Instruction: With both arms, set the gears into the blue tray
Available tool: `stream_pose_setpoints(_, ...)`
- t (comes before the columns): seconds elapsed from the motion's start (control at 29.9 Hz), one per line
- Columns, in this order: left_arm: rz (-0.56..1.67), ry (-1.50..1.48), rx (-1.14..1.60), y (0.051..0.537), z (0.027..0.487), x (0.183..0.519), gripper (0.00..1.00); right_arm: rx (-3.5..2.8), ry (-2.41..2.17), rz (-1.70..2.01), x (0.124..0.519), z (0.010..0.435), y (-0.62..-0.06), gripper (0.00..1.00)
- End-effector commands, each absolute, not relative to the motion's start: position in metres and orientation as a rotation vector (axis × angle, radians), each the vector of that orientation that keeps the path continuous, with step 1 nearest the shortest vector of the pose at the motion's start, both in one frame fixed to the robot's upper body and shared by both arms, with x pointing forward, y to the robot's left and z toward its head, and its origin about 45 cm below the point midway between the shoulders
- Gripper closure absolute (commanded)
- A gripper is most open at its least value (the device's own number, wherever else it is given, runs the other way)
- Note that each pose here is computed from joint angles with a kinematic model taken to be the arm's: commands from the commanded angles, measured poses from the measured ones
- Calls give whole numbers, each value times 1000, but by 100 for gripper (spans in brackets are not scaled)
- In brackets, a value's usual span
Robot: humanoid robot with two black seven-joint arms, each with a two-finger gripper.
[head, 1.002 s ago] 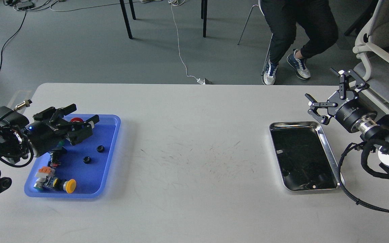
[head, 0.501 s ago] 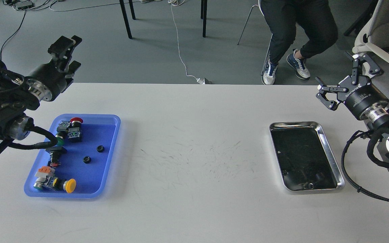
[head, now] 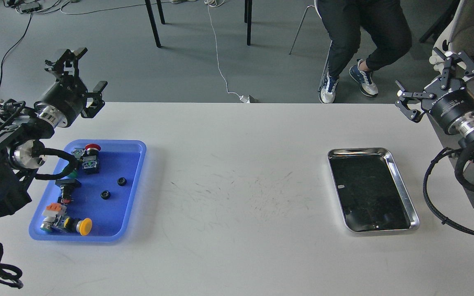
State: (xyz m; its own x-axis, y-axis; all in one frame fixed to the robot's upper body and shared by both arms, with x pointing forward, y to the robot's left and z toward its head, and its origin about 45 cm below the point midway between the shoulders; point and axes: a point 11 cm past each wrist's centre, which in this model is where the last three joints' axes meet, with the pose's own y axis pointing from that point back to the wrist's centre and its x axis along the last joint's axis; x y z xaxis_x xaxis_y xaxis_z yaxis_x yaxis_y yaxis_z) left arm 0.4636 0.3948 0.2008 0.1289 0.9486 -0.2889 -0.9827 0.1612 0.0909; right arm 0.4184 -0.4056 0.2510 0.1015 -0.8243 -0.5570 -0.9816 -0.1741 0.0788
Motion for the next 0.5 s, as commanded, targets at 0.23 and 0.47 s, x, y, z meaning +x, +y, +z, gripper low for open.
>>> stream_pose_setpoints(0.23,1383,422,-178,367,198,475,2,-2134,1761,801,415,251,-374,2)
stream_pose_setpoints(0.47,1382,404,-219,364,203,478,2,-2161,1651,769,411,260,-374,2)
